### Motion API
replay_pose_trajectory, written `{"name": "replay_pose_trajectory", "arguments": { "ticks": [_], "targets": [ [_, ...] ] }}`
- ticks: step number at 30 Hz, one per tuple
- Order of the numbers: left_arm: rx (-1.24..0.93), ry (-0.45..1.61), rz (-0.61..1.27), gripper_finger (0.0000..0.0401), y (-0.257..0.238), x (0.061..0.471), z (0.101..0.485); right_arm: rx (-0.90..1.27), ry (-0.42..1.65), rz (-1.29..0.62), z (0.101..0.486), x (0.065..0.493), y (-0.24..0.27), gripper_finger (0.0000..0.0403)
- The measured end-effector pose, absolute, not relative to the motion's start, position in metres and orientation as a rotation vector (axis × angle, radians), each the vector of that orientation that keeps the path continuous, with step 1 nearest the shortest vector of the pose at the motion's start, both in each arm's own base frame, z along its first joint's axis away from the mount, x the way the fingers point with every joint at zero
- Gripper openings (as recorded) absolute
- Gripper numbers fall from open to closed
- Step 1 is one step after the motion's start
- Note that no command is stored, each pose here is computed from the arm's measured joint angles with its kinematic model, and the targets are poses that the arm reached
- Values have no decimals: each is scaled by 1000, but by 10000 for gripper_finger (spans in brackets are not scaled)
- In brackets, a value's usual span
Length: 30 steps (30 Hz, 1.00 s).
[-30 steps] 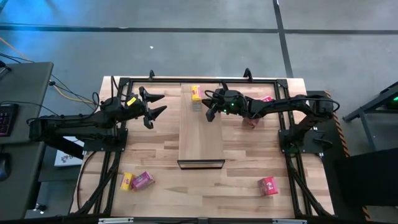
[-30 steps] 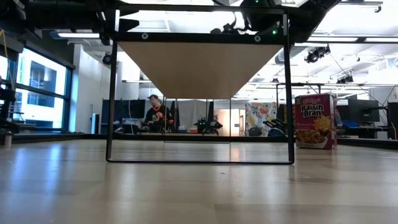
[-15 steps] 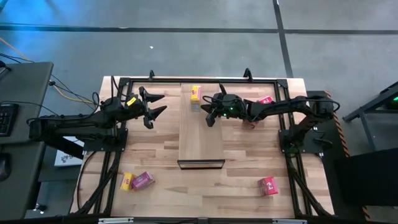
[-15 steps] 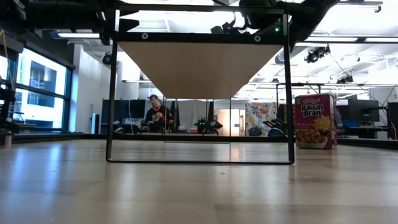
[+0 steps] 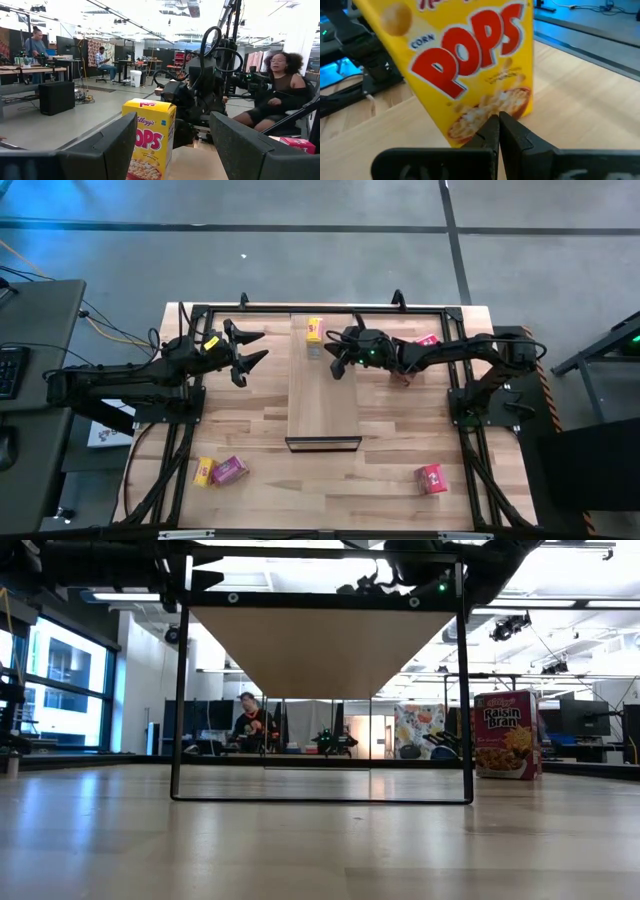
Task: Stack cereal on shelf
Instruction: Put the top yellow cereal box on the shelf
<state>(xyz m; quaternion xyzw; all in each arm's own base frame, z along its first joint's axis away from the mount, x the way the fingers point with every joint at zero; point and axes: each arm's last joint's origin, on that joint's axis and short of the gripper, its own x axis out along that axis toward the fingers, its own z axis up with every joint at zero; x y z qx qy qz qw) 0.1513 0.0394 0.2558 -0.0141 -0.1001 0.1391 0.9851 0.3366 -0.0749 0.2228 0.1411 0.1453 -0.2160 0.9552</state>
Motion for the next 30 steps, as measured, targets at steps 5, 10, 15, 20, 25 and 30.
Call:
{"name": "replay_pose_trajectory", "arguments": {
  "ticks": [5, 10, 15, 20, 25, 30],
  "targets": [
    [-28, -201, 280, 241, 39, 151, 256, 260, 315, -434, 233, 346, -77, 0],
    [-28, -201, 280, 241, 39, 151, 256, 250, 351, -436, 232, 350, -78, 0],
    [-28, -201, 280, 241, 39, 151, 256, 255, 366, -450, 231, 349, -78, 0],
    [-29, -200, 280, 241, 39, 151, 256, 277, 380, -450, 227, 350, -78, 0],
    [-29, -200, 280, 241, 39, 151, 256, 292, 403, -452, 225, 349, -77, 0],
    [-29, -201, 280, 241, 39, 151, 256, 306, 408, -456, 224, 349, -77, 0]
  ]
}}
